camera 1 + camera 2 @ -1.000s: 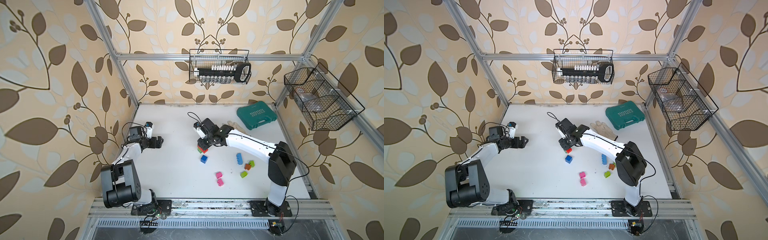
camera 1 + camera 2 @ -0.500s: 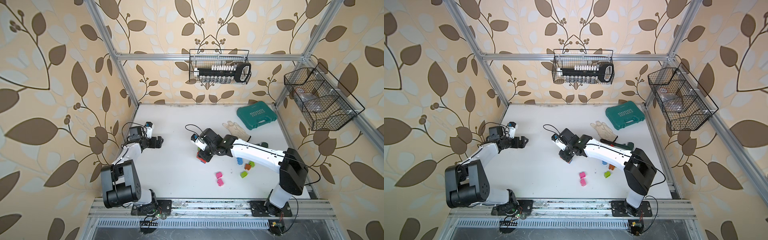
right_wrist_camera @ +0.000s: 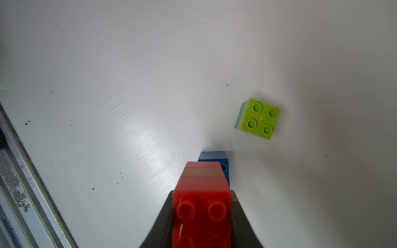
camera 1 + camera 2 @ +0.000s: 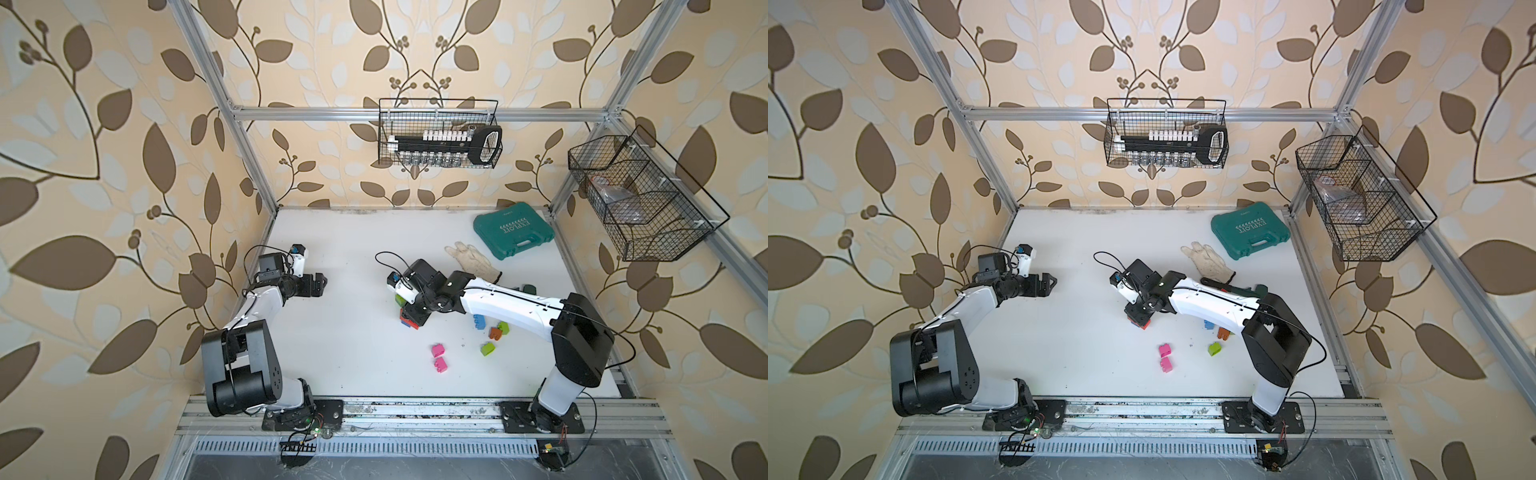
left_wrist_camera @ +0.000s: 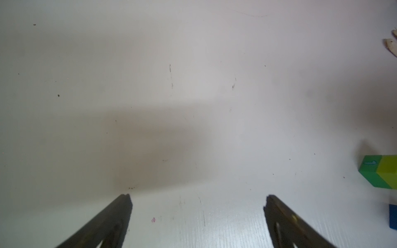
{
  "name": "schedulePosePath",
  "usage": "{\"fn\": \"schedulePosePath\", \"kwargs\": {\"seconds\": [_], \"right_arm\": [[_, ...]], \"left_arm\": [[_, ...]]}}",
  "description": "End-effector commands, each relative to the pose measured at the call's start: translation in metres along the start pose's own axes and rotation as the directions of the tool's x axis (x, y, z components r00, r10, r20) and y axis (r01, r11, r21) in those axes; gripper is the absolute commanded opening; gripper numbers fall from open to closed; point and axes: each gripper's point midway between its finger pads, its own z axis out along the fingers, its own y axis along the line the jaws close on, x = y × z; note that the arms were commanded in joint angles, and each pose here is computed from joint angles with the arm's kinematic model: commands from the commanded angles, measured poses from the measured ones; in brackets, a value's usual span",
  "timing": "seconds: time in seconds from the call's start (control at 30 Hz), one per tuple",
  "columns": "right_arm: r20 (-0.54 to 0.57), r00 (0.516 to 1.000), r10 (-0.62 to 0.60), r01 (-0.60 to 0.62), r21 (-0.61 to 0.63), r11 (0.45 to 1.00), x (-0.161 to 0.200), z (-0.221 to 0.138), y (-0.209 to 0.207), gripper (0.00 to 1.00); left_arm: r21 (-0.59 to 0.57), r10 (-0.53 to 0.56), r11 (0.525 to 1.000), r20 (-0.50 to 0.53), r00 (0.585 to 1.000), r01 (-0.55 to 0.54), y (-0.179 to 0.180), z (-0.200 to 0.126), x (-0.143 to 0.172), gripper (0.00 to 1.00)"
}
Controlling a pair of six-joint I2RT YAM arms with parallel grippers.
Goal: Assemble the letter h with lego
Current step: Assemble the lego brick with the lego brick.
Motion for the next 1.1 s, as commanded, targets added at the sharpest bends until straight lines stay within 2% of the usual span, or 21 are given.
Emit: {"fn": "schedulePosePath", "kwargs": {"seconds": [0.0,0.53,0.67,0.87,1.07], "right_arm": [[-0.033,0.999,-0.008,0.009,0.010,1.000,0.013,0.014,-0.004,0.20],[-0.017,1.000,-0.008,0.008,0.013,1.000,0.020,0.008,-0.012,0.20],[-0.036,0.999,-0.016,0.017,0.012,1.000,0.026,0.009,-0.011,0.20],[-0.073,0.997,-0.033,0.027,-0.082,0.996,0.039,0.014,0.005,0.20],[-0.135,0.990,-0.036,0.028,-0.065,0.998,0.052,0.016,0.001,0.20]], "left_arm": [[-0.009,0.014,1.000,0.033,0.999,-0.013,-0.002,-0.007,-0.010,0.99],[-0.007,0.016,1.000,0.035,0.999,-0.016,-0.003,-0.008,-0.009,0.99],[-0.008,0.017,1.000,0.034,0.999,-0.016,-0.002,-0.008,-0.010,0.99],[-0.006,0.015,1.000,0.033,0.999,-0.015,-0.002,-0.007,-0.010,0.99],[-0.006,0.016,1.000,0.030,0.999,-0.016,-0.002,-0.006,-0.010,0.99]]}}
